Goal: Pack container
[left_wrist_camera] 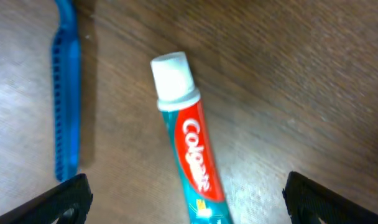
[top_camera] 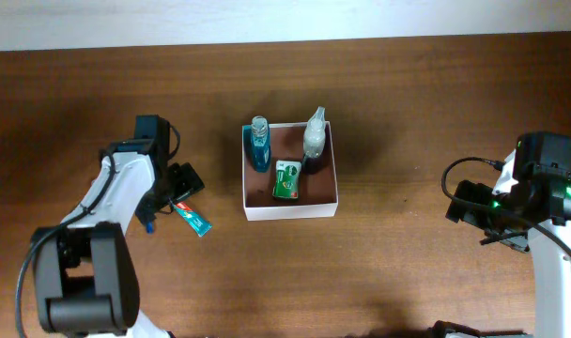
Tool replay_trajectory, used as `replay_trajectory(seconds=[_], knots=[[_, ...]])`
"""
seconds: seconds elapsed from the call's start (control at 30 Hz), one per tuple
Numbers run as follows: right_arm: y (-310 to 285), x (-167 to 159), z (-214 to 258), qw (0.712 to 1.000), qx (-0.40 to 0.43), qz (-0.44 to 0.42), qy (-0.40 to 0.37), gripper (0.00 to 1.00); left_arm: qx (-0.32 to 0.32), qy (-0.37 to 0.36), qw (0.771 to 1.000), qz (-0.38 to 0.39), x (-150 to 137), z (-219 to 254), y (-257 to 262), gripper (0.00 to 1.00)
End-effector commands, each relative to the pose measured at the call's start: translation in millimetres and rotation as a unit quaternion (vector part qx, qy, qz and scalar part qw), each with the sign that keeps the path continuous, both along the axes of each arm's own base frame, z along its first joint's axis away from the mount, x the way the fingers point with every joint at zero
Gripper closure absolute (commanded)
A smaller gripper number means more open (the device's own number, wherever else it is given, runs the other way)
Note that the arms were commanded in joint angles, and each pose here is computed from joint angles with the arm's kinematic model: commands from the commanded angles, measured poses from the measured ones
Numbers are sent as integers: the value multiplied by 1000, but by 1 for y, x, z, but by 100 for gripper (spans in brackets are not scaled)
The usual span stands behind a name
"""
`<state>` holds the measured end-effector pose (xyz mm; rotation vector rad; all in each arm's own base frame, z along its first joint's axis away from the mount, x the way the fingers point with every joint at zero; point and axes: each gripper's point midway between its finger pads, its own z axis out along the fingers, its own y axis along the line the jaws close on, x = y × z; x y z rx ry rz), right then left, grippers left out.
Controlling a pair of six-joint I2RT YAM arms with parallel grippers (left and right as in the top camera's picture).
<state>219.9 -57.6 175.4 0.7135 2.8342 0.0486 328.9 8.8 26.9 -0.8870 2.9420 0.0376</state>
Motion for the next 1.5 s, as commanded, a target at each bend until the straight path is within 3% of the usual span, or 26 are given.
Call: replay_trajectory(seconds=[0.0, 0.3, 0.37, 0.4, 0.67, 0.8, 0.9, 1.07, 1.27, 1.47], knots=[[-1, 0, -2, 1000, 3, -7, 2, 8, -11, 12, 1000, 10, 2, -13, -2, 1], [-1, 0, -2, 1000, 3, -7, 2, 9, -16, 46, 999, 10, -5, -35, -4, 3], [-1, 0, -2, 1000, 3, -7, 2, 8, -17, 47, 999, 10, -5, -35, -4, 11], [-1, 0, -2, 1000, 3, -7, 2, 9, -18, 48, 999, 10, -6, -35, -4, 23], [-1, 0, -2, 1000, 3, -7, 2, 8, -23, 57, 998, 10, -10, -35, -6, 67], [-1, 0, -2, 1000, 3, -7, 2, 8, -23, 57, 998, 10, -10, -35, -6, 79], [-1, 0, -2, 1000, 3, -7, 2, 8, -22, 59, 998, 10, -11, -35, -6, 81], [-1, 0, -2, 1000, 3, -7, 2, 8, -22, 62, 998, 10, -11, -33, -6, 100], [-1, 0, -2, 1000, 3, -7, 2, 8, -22, 37, 999, -15, 2, -6, -7, 100], [-1, 0, -2, 1000, 3, -7, 2, 8, -11, -93, 990, -108, 34, 78, -26, 99]])
